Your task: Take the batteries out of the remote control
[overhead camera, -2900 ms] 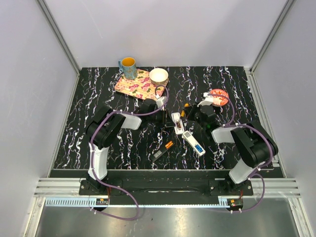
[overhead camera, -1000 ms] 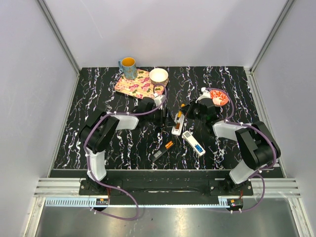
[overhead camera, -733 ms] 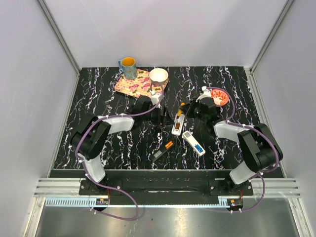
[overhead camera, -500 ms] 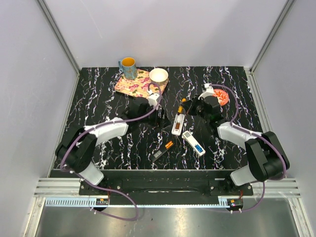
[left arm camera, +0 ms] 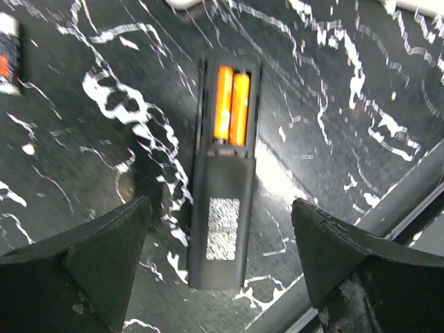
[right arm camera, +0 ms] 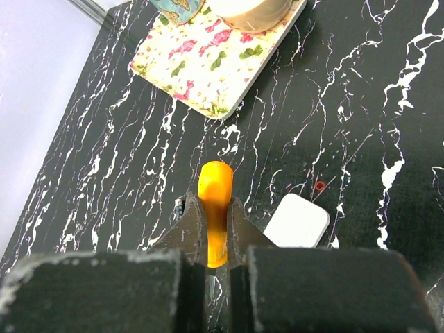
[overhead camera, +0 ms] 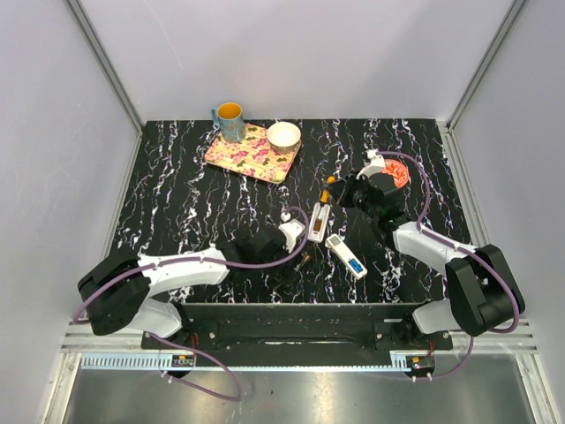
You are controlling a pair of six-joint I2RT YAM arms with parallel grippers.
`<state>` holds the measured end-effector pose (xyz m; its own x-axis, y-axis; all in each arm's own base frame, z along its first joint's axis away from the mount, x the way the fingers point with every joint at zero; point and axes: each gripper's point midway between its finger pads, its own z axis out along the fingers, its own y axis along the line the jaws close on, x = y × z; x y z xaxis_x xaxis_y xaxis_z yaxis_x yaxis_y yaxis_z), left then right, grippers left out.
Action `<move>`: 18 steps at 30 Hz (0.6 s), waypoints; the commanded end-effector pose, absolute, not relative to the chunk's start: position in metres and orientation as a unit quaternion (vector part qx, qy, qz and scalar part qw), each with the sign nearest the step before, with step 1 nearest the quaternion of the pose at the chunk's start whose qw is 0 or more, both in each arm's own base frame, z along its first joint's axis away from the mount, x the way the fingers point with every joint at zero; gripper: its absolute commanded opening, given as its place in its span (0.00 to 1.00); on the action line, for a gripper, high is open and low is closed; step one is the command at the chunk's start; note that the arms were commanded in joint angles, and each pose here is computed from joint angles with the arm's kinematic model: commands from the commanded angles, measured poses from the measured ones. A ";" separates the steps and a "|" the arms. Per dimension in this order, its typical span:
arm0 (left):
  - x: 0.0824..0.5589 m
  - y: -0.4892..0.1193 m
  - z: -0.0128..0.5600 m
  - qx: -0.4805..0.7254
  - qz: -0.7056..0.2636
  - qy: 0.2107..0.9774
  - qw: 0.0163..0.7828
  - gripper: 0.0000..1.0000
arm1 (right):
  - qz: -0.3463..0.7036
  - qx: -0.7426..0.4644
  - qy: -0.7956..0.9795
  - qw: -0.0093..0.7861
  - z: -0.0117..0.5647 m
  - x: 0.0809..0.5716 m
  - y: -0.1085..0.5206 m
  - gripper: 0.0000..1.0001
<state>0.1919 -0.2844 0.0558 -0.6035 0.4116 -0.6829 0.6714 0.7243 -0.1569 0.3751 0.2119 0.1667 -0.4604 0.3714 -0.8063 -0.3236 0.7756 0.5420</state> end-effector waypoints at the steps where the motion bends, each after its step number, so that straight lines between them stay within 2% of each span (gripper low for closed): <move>1: 0.183 -0.274 0.041 0.310 -0.149 0.881 0.324 0.87 | 0.345 -0.004 0.774 0.530 0.180 0.372 0.216 0.00; 7: 0.161 -0.273 0.020 0.328 -0.122 0.887 0.301 0.84 | 0.343 -0.005 0.775 0.531 0.179 0.369 0.215 0.00; 12: 0.152 -0.265 0.001 0.324 -0.094 0.899 0.279 0.77 | 0.344 -0.007 0.776 0.528 0.177 0.367 0.215 0.00; 14: 0.152 -0.266 0.000 0.321 -0.096 0.901 0.276 0.71 | 0.346 -0.010 0.775 0.529 0.179 0.367 0.216 0.00; 15: 0.152 -0.266 -0.002 0.322 -0.097 0.901 0.274 0.64 | 0.346 -0.012 0.776 0.527 0.179 0.366 0.216 0.00; 18: 0.151 -0.268 -0.004 0.328 -0.098 0.899 0.272 0.53 | 0.343 -0.016 0.776 0.529 0.180 0.364 0.215 0.00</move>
<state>0.1578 -0.2788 0.0141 -0.6127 0.5043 -0.6085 0.6492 0.7603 -0.0235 0.3705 0.2113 0.1600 -0.4753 0.3537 -0.8056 -0.3263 0.7795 0.5347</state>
